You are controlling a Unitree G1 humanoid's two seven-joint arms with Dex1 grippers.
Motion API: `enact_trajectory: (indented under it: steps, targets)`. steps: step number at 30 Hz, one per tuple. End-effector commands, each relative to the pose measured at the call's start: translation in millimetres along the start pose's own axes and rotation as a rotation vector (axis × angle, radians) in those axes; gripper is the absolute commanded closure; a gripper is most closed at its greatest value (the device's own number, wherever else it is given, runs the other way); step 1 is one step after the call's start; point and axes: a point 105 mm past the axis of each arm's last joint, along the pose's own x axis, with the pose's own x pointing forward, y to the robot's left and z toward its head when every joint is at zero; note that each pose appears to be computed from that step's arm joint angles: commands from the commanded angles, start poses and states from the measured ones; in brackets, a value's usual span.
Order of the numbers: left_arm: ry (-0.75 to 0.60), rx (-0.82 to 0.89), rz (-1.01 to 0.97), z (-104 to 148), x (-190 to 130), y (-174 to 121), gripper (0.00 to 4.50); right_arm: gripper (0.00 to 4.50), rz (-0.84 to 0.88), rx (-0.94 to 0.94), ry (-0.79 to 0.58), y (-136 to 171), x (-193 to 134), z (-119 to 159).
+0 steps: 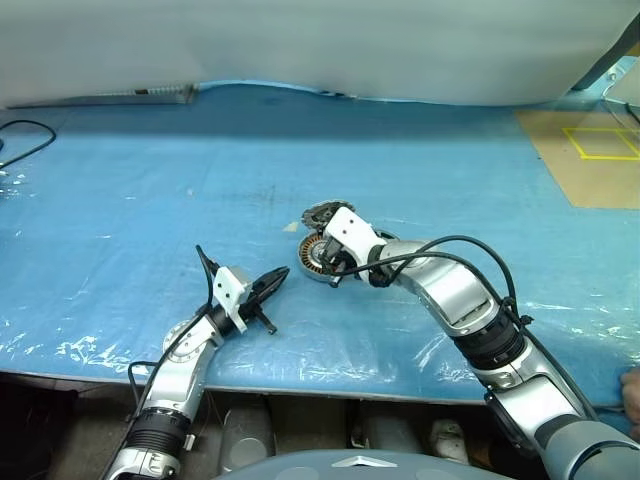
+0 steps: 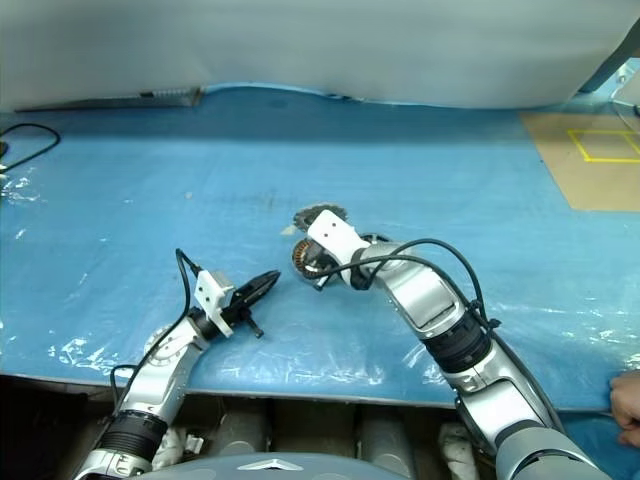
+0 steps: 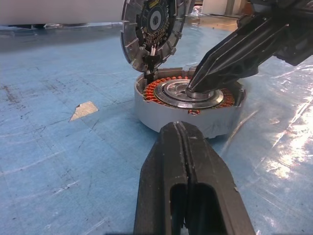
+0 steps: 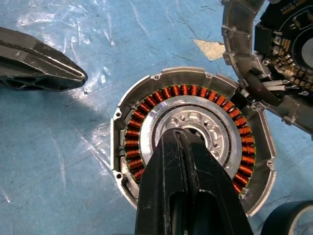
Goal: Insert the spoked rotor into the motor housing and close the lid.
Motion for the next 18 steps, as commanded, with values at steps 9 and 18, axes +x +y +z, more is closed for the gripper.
enact_trajectory:
  steps: [9, 18]
  targets:
    - [-0.03, 0.025, -0.003, 8, 2, 1, 4.5, 4.47, -0.071, -0.038, 0.013, -9, 10, -5]
    - [-0.024, 0.025, -0.01, 4, 0, 3, 4.5, 4.47, 0.002, -0.011, -0.057, 3, 6, 7]
